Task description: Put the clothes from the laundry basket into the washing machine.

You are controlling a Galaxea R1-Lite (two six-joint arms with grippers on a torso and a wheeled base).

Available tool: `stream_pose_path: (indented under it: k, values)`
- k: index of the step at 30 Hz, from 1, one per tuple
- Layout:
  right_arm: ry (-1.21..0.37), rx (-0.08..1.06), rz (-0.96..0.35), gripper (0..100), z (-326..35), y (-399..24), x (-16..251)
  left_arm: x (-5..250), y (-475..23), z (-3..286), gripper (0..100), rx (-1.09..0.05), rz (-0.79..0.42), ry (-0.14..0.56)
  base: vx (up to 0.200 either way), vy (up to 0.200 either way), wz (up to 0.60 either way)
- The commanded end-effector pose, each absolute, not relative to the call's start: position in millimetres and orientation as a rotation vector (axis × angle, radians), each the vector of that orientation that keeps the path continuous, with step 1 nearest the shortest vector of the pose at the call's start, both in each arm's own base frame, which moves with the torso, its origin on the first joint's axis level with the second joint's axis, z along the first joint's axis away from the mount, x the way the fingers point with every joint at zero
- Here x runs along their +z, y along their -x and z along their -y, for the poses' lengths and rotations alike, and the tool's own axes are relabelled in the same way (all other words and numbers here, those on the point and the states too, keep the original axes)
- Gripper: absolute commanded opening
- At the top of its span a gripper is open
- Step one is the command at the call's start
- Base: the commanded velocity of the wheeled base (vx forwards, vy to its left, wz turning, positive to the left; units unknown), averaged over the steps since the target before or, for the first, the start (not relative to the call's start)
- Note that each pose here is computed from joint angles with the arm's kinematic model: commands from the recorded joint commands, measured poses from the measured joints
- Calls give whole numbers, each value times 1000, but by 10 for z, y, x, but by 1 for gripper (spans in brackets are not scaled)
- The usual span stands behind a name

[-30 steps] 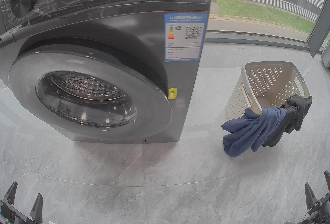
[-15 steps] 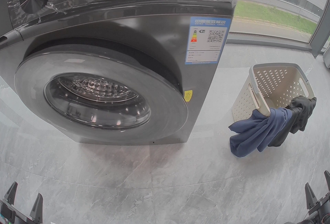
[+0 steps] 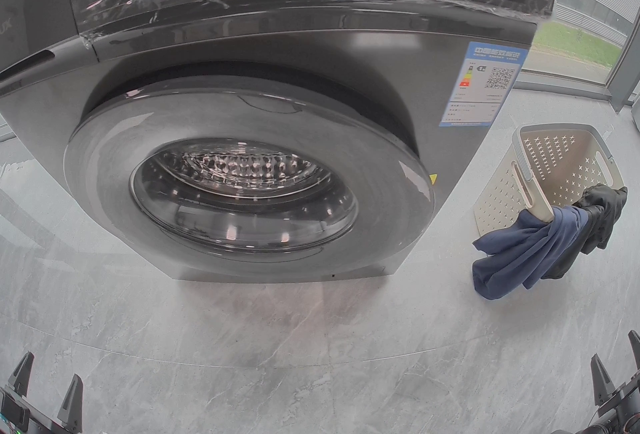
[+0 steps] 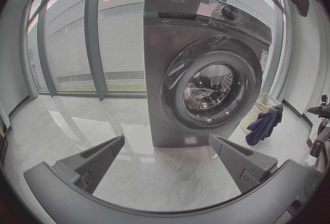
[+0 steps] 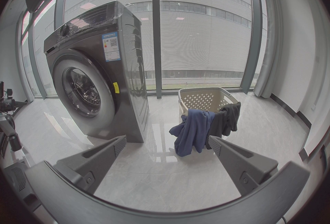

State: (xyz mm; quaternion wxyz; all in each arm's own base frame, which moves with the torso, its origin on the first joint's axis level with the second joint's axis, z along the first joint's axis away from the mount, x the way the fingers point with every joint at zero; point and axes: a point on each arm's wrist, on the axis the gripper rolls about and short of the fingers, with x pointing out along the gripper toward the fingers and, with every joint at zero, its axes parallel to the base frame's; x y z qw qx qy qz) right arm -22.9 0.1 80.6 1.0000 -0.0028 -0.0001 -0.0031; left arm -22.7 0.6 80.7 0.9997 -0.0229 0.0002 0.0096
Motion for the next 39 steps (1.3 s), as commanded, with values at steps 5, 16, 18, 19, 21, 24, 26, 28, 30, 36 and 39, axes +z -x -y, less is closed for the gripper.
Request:
stream_pose_path:
  k: [5,16,18,19,21,24,26,28,30,36,39]
  values:
    - [6,-6,-8,100,-1,223,759,761,223,-6,100,20,-6,46,0,0,0]
    - [6,-5,-8,100,-2,223,759,761,223,-6,100,20,-6,46,0,0,0]
    - [6,-5,-8,100,-2,223,759,761,223,-6,100,20,-6,46,0,0,0]
    - [6,-5,-8,100,-2,223,759,761,223,-6,100,20,-6,46,0,0,0]
    - [6,-5,-8,100,-2,223,759,761,223,-6,100,20,-6,46,0,0,0]
    - [6,-5,-8,100,-2,223,759,761,223,-6,100,20,-6,46,0,0,0]
    - [8,-5,-9,100,-2,223,758,761,223,-6,100,20,-6,46,0,0,0]
    - [6,-8,-9,100,-2,222,760,761,223,-6,100,20,-6,46,0,0,0]
    - [5,-9,-9,100,-2,222,760,761,223,-6,100,20,-6,46,0,0,300]
    - [3,-8,-6,100,-1,223,761,761,223,-6,100,20,-6,46,0,0,500]
    - [3,-6,-6,100,-1,223,761,761,223,-6,100,20,-6,46,0,0,0]
